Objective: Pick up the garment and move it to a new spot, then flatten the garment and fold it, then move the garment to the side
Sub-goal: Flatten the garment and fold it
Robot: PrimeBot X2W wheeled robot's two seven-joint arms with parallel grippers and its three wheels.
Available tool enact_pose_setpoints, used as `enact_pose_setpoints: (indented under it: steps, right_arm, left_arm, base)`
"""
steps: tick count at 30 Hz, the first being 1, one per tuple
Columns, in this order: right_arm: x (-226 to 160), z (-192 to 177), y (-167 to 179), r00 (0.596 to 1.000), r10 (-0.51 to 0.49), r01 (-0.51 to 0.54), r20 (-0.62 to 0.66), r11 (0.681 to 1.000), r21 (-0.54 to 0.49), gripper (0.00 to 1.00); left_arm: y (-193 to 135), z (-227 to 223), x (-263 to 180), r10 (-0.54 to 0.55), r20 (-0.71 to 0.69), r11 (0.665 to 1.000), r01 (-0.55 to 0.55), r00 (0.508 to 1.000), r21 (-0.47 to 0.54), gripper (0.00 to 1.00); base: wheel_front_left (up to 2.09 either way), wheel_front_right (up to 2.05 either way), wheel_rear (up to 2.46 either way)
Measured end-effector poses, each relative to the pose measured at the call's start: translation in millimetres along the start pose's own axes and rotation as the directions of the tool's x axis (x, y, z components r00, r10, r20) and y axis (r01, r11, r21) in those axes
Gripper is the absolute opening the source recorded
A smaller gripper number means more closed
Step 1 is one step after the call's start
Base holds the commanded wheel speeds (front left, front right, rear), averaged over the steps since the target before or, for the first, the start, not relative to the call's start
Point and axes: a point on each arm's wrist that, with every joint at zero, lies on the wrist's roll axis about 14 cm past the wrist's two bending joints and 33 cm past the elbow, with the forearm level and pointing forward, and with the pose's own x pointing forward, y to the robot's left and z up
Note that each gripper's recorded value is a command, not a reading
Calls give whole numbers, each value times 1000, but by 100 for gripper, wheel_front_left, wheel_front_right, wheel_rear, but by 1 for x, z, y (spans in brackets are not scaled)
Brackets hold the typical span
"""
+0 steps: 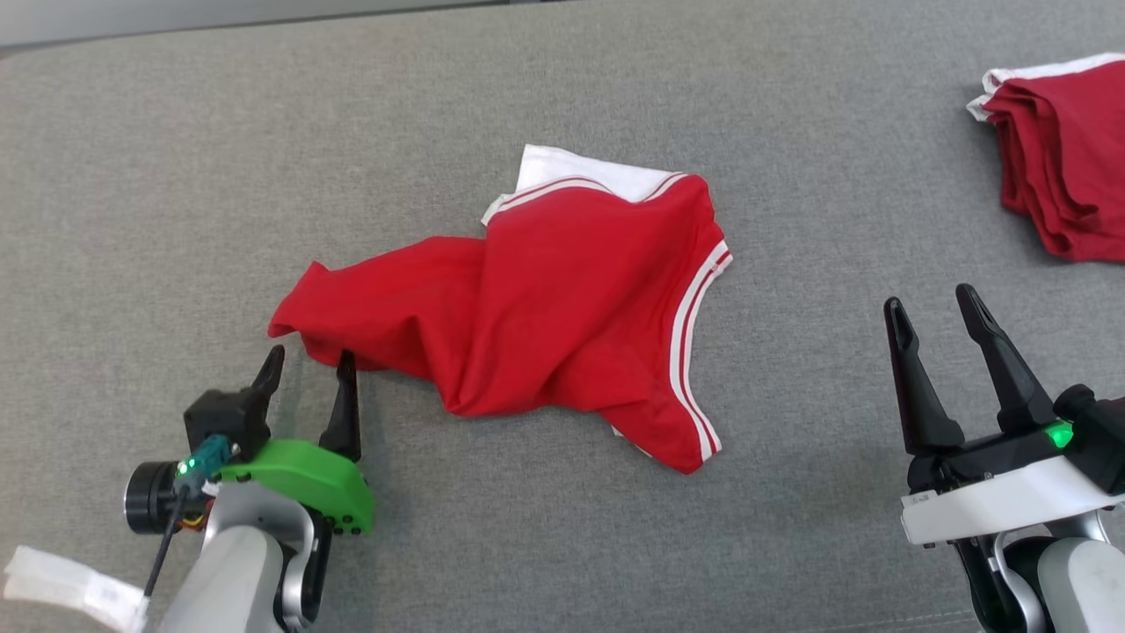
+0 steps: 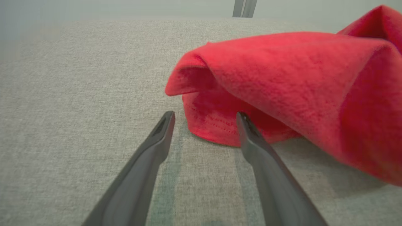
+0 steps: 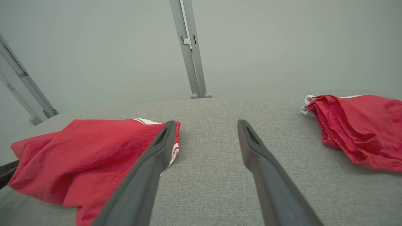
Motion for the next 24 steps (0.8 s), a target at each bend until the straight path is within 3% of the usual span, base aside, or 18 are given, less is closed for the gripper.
enact_pose_setpoints:
  steps: [3,4,5,11,17,24]
  right_arm:
    - [2,-7,-4,1000,-7,7,-16,1000,0,100]
    - [3,-8,-6,1000,-10,10,-18,1000,-1,100]
    - [2,-10,-7,1000,-14,14,-23,1000,0,100]
    - [1,-12,-15,999,-38,38,-24,999,-2,100]
    - [6,-9,-13,999,-32,32,-8,999,4,100]
    - [9,-6,0,1000,-2,2,5,1000,23,100]
  left_arm:
    - [2,-11,13,-2,-38,1000,1,999,-20,99]
    - [2,-15,16,-2,-49,1000,1,999,-28,29]
    - [3,-19,19,-3,-58,999,1,998,-35,0]
    - [9,-11,24,2,-2,999,-2,1000,-54,0]
    - [19,53,14,27,212,999,-30,977,10,0]
    - [16,173,-32,-26,527,974,-98,850,206,0]
  base:
    - [0,0,0]
    - [0,0,0]
    - [0,0,0]
    - [0,0,0]
    - [0,0,0]
    - [0,0,0]
